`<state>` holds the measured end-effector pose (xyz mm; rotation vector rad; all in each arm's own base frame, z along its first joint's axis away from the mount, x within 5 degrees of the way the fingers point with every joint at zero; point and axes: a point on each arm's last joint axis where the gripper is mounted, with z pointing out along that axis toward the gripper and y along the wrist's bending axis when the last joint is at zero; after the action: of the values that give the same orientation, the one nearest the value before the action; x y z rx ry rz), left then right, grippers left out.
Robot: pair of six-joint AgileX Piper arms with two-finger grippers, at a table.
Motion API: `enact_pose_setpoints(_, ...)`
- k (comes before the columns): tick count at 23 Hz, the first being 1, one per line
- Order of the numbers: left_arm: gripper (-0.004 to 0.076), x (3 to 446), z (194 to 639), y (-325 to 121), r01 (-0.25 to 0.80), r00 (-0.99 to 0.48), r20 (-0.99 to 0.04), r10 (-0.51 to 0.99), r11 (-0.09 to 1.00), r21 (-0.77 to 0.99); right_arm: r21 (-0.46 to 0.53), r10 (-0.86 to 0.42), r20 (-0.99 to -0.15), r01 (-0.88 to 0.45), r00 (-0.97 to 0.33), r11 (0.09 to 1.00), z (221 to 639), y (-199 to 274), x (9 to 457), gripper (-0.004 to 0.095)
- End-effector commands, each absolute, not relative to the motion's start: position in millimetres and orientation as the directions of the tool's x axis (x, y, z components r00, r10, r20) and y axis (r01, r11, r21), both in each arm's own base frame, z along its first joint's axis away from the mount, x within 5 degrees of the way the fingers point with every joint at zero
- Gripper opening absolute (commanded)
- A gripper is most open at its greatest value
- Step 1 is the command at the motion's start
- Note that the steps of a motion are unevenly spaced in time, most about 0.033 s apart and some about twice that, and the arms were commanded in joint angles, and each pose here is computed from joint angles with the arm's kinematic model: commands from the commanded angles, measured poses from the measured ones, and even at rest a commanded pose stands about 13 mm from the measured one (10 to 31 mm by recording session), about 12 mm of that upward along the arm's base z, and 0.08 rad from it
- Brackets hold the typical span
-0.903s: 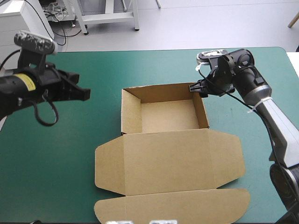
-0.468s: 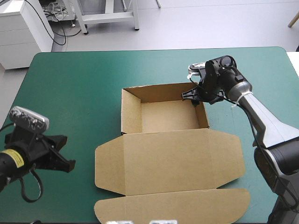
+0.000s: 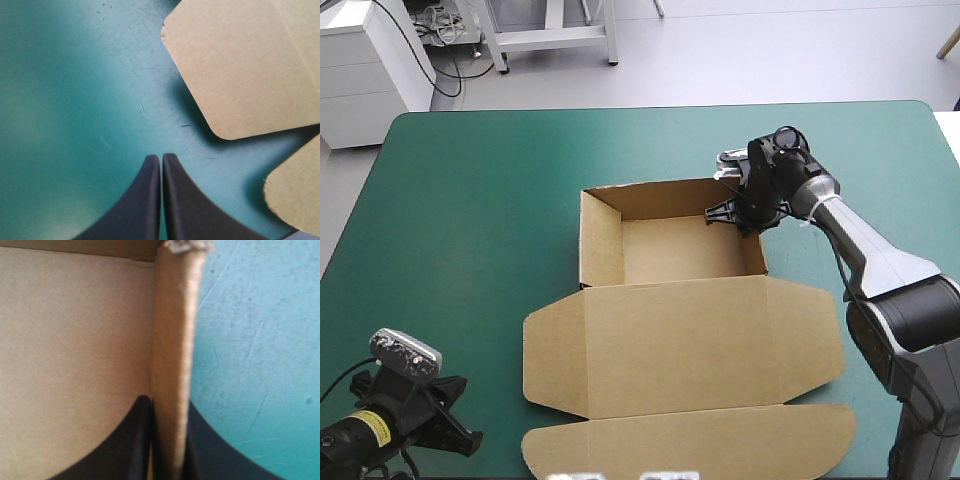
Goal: Fold the box
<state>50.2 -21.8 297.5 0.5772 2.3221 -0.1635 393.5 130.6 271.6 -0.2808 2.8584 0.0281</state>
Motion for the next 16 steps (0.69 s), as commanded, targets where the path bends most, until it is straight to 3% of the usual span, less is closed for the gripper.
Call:
enact_pose_setpoints(1, -0.0008, 50.8, 302.4, -23.0, 0.452, -0.576, -0.75, 0.327, 0.891, 0.041, -0.029, -0.196, -0.354, -0.199, -0.914, 0.98, 300.2, 124.2, 389.9, -0.0016)
enact_pose_setpoints(9, -0.0008, 50.3, 285.4, -22.8, 0.453, -0.595, -0.73, 0.337, 0.89, 0.041, -0.027, -0.167, -0.367, -0.169, -0.915, 0.985, 309.0, 112.4, 392.4, -0.002)
enact_pose_setpoints(13, -0.0008, 50.0, 276.5, -23.9, 0.459, -0.618, -0.708, 0.342, 0.888, 0.028, -0.046, -0.068, -0.441, -0.053, -0.895, 0.997, 338.2, 48.3, 397.8, -0.002)
enact_pose_setpoints(16, -0.0008, 49.9, 276.5, -24.1, 0.46, -0.619, -0.708, 0.341, 0.888, 0.025, -0.07, 0.074, -0.466, 0.12, -0.882, 0.99, 350.4, -36.4, 392.2, -0.002)
